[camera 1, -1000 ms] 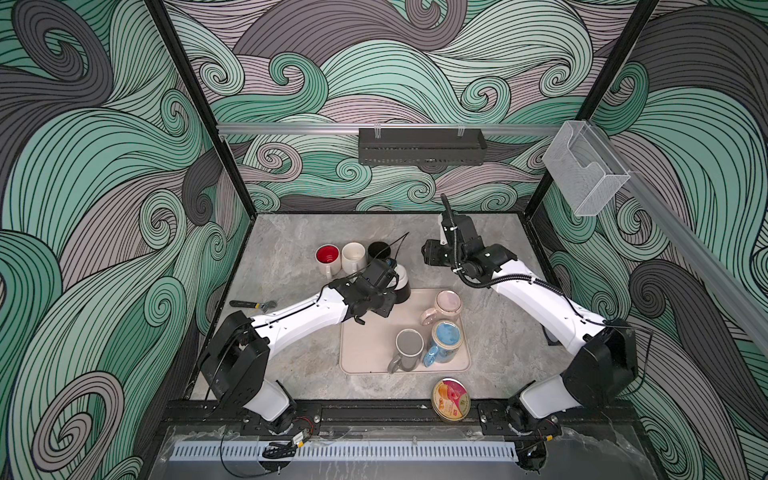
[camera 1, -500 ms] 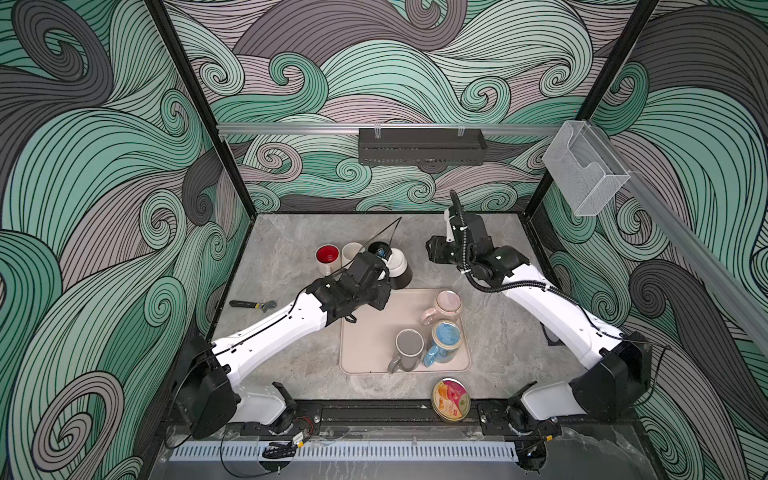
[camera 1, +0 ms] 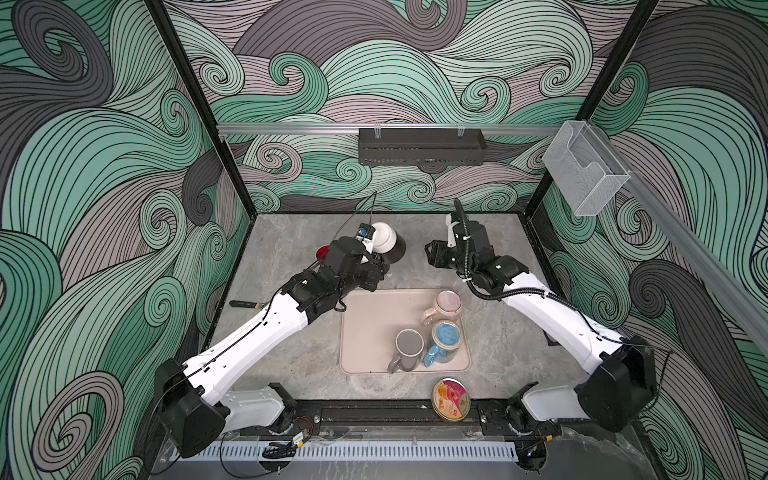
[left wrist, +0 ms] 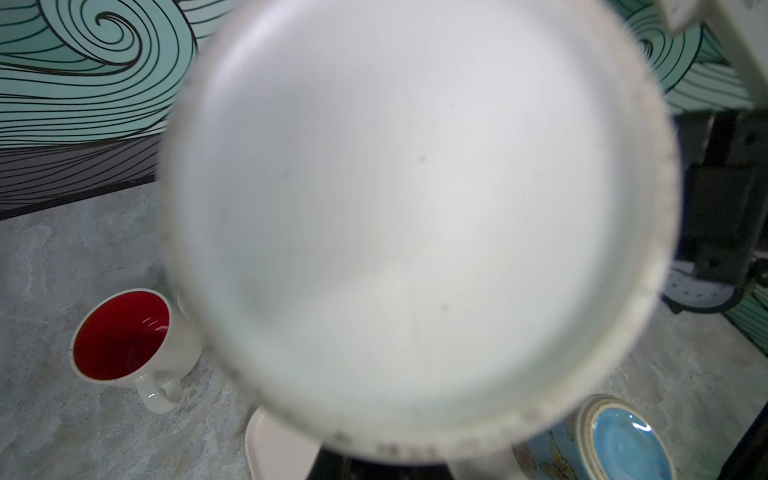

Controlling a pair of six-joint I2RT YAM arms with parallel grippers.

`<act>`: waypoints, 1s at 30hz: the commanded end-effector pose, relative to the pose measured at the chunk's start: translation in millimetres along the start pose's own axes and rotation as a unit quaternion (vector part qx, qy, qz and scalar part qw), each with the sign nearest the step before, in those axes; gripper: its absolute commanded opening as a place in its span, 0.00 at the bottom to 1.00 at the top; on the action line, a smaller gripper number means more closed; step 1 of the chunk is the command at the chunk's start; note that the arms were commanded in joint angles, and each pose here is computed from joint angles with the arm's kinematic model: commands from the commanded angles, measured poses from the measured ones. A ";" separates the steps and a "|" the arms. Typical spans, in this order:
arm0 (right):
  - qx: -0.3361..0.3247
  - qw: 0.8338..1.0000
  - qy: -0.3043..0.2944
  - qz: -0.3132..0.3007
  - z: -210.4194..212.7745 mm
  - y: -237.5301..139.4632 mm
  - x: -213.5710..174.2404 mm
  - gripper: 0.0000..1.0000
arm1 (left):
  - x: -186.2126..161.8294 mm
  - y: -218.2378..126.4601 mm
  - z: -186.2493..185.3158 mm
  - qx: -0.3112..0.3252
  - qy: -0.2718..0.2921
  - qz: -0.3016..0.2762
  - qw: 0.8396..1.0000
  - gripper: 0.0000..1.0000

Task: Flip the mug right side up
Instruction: 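Lift the white-based mug off the tray and raise it high with the left gripper, then move the right gripper to the held mug and grasp it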

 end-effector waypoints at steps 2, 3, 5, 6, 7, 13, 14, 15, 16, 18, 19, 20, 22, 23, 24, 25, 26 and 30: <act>0.070 0.993 0.047 -0.083 10.7 -19.6 28.4 0.57 | 51.7 -37.5 -7.1 -0.082 -0.073 -0.114 0.987 0.00; 0.084 0.991 0.053 -0.089 12.4 -23.0 31.2 0.57 | 54.4 -41.9 -6.5 -0.094 -0.084 -0.121 0.985 0.00; 0.129 0.984 0.064 -0.101 19.8 -29.3 36.6 0.57 | 59.6 -50.4 -5.3 -0.120 -0.106 -0.134 0.978 0.00; 0.152 0.980 0.069 -0.106 24.7 -31.4 38.2 0.57 | 61.8 -54.2 -5.8 -0.134 -0.117 -0.137 0.975 0.00; 0.175 0.975 0.076 -0.111 29.6 -33.2 40.4 0.57 | 63.8 -57.7 -7.9 -0.152 -0.125 -0.140 0.970 0.00; 0.313 0.934 0.125 -0.115 63.9 -41.1 53.4 0.56 | 76.9 -68.4 -13.0 -0.242 -0.184 -0.169 0.938 0.00; 0.335 0.926 0.133 -0.116 69.0 -43.4 56.7 0.56 | 78.7 -68.4 -13.0 -0.255 -0.193 -0.172 0.932 0.00; 0.354 0.918 0.137 -0.116 73.6 -44.8 59.0 0.55 | 81.0 -68.3 -14.2 -0.271 -0.204 -0.176 0.924 0.00; 0.370 0.911 0.139 -0.119 77.2 -46.9 61.5 0.56 | 82.6 -67.1 -15.1 -0.287 -0.215 -0.175 0.917 0.00; 0.396 0.899 0.141 -0.122 82.9 -49.2 64.1 0.56 | 86.9 -64.4 -17.8 -0.317 -0.235 -0.175 0.902 0.00; 0.409 0.893 0.143 -0.122 85.5 -50.5 64.9 0.56 | 89.2 -62.6 -19.1 -0.333 -0.245 -0.174 0.894 0.00; 0.418 0.889 0.145 -0.120 87.4 -51.1 64.7 0.56 | 90.5 -60.6 -19.9 -0.346 -0.252 -0.174 0.887 0.00; 0.440 0.879 0.144 -0.114 92.4 -54.4 64.7 0.56 | 94.1 -57.9 -20.5 -0.368 -0.268 -0.176 0.873 0.00; 0.447 0.875 0.146 -0.110 94.1 -55.6 64.4 0.57 | 95.8 -57.1 -20.6 -0.376 -0.273 -0.178 0.867 0.00; 0.455 0.871 0.147 -0.110 95.6 -57.7 64.3 0.57 | 97.8 -56.5 -20.4 -0.383 -0.279 -0.179 0.862 0.00; 0.461 0.868 0.148 -0.108 97.0 -58.2 63.0 0.57 | 99.5 -56.4 -21.0 -0.392 -0.284 -0.179 0.856 0.00; 0.466 0.866 0.148 -0.107 99.1 -59.6 62.7 0.57 | 101.2 -56.4 -21.1 -0.398 -0.286 -0.181 0.853 0.00; 0.479 0.861 0.139 -0.103 108.8 -63.3 59.6 0.56 | 104.9 -54.8 -25.3 -0.419 -0.294 -0.173 0.842 0.00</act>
Point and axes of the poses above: each gripper's point midway between its finger pads, its own y axis out along the fingers, its own z axis along the line the jaws close on, x = y × z, the point moved 3 cm from there along -y, back along the fingers, and after that the axes turned 8 degrees about -y, right-handed, at the moved point
